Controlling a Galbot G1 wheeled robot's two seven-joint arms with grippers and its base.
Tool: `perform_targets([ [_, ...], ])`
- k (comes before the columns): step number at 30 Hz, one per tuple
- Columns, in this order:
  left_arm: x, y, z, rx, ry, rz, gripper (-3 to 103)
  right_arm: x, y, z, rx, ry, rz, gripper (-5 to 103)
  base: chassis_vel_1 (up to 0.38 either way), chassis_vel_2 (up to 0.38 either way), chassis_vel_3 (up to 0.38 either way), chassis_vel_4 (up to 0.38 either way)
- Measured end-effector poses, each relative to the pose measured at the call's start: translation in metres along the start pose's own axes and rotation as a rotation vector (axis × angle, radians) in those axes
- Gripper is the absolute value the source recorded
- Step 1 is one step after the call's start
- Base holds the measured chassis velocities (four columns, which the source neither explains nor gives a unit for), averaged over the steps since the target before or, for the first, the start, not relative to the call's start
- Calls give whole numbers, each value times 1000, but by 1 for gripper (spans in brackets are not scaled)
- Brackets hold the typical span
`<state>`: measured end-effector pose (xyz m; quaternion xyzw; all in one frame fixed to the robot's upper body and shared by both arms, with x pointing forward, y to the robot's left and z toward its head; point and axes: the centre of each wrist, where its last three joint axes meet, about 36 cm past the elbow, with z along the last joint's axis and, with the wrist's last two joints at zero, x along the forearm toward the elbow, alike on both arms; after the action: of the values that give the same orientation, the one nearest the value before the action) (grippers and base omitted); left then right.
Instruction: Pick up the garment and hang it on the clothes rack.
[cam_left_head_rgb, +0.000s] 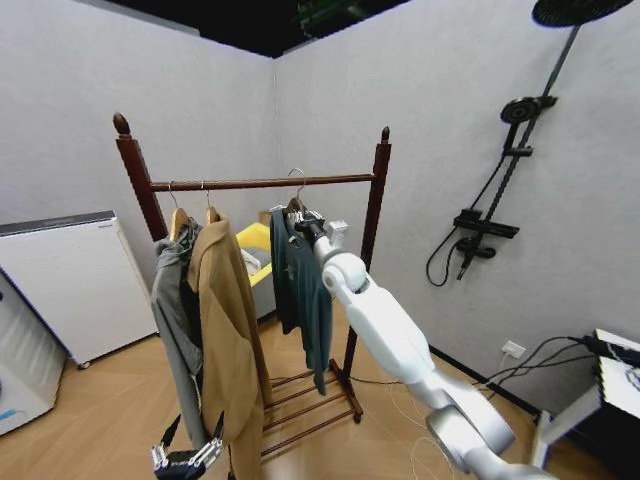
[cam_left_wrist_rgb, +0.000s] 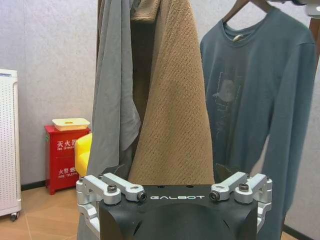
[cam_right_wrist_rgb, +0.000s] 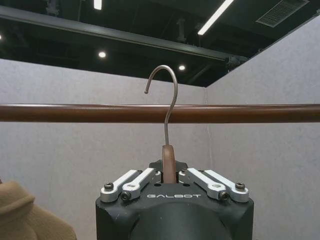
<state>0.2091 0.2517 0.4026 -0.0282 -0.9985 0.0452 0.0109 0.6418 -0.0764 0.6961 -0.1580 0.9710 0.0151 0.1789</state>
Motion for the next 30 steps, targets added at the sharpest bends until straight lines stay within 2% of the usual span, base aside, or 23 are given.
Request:
perform_targets([
  [2,0,0,0,0,0,0,100,-7,5,3,8,10,9,9,0,0,0,0],
  [4,0,0,0,0,0,0,100,-28,21,11,9,29,33,9,0,0,0,0],
  [9,0,0,0,0,0,0,100,-46,34,17,10,49,53,9,0,0,0,0],
  [14,0,0,0,0,0,0,100,-43,37,21,7,58,50,9,0,0,0,0],
  [18,0,0,0,0,0,0,100,-24,27,22,-25,55,19,7,0,0,0,0],
  [20,0,0,0,0,0,0,100,-15,21,21,-36,34,-1,10,0,0,0,0],
  [21,0,0,0,0,0,0,100,-7,16,18,-42,12,-14,15,0,0,0,0],
  [22,0,0,0,0,0,0,100,-7,16,18,-42,12,-14,15,0,0,0,0],
  [23,0,0,0,0,0,0,100,8,5,11,-49,-9,-26,26,0,0,0,0],
  [24,0,0,0,0,0,0,100,8,5,11,-49,-9,-26,26,0,0,0,0],
  [26,0,0,0,0,0,0,100,37,-10,-8,-71,-36,-40,37,0,0,0,0],
  [27,0,0,0,0,0,0,100,53,-17,-16,-69,-56,-44,42,0,0,0,0],
  [28,0,0,0,0,0,0,100,53,-17,-16,-69,-56,-44,42,0,0,0,0],
  [30,0,0,0,0,0,1,100,88,-32,-23,-57,-75,-48,53,0,0,0,0],
])
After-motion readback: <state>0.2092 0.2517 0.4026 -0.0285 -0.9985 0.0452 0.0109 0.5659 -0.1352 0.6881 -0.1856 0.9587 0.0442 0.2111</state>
